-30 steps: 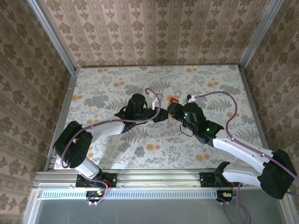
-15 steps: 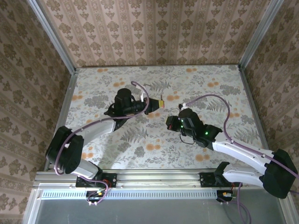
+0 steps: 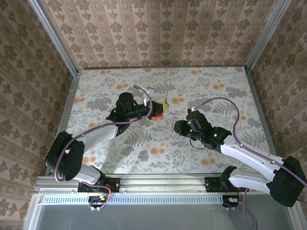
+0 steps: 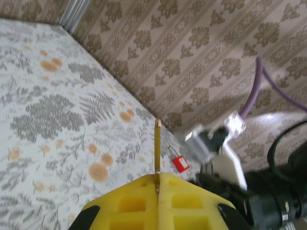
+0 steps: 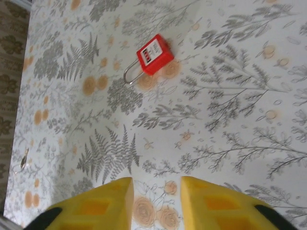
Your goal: Unlock with the key
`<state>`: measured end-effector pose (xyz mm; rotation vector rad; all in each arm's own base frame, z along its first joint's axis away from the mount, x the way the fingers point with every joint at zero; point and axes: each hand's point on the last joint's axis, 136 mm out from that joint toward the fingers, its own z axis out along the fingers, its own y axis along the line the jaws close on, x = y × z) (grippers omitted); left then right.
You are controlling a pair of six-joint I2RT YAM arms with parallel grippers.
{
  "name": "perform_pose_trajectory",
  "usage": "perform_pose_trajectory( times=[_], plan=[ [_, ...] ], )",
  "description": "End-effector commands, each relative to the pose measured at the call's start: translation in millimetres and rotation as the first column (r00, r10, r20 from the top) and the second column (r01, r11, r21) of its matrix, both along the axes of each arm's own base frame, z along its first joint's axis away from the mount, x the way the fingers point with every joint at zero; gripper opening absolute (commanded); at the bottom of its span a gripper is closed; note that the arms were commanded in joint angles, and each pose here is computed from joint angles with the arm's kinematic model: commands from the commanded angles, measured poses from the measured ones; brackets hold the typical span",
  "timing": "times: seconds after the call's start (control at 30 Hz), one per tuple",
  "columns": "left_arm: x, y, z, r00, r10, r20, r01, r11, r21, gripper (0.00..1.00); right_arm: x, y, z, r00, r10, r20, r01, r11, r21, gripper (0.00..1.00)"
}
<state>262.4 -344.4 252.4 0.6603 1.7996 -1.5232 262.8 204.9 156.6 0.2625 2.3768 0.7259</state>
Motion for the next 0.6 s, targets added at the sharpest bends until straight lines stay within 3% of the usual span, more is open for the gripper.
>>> perform_pose_trajectory(
  times=[0.0,0.07,0.17,0.33,0.57],
  plan=[
    [-23.9,6.4,4.1,0.995,-0.089,0.043,0.089,0.996,-0.004,0.00,4.5,-1.5,22.7,0.996,0.071,0.057,-0.070,0.997,-0.030,0.60],
    [-38.5,7.6,-3.4,0.990,-0.133,0.046,0.132,0.991,0.025,0.00,6.9,1.6,40.7,0.986,0.121,0.118,-0.121,0.993,-0.006,0.72],
    [-57.7,7.3,-11.0,0.980,-0.192,0.057,0.188,0.979,0.075,0.00,8.0,7.4,69.9,0.964,0.188,0.190,-0.204,0.977,0.068,0.73],
    [-81.5,-2.8,-10.5,0.953,-0.294,0.075,0.286,0.952,0.106,0.00,-1.9,38.0,102.7,0.897,0.325,0.301,-0.386,0.906,0.173,0.69],
    [-83.8,-10.9,-6.5,0.939,-0.332,0.088,0.322,0.940,0.114,0.00,-10.3,47.8,105.7,0.866,0.350,0.357,-0.448,0.860,0.244,0.56]
  ],
)
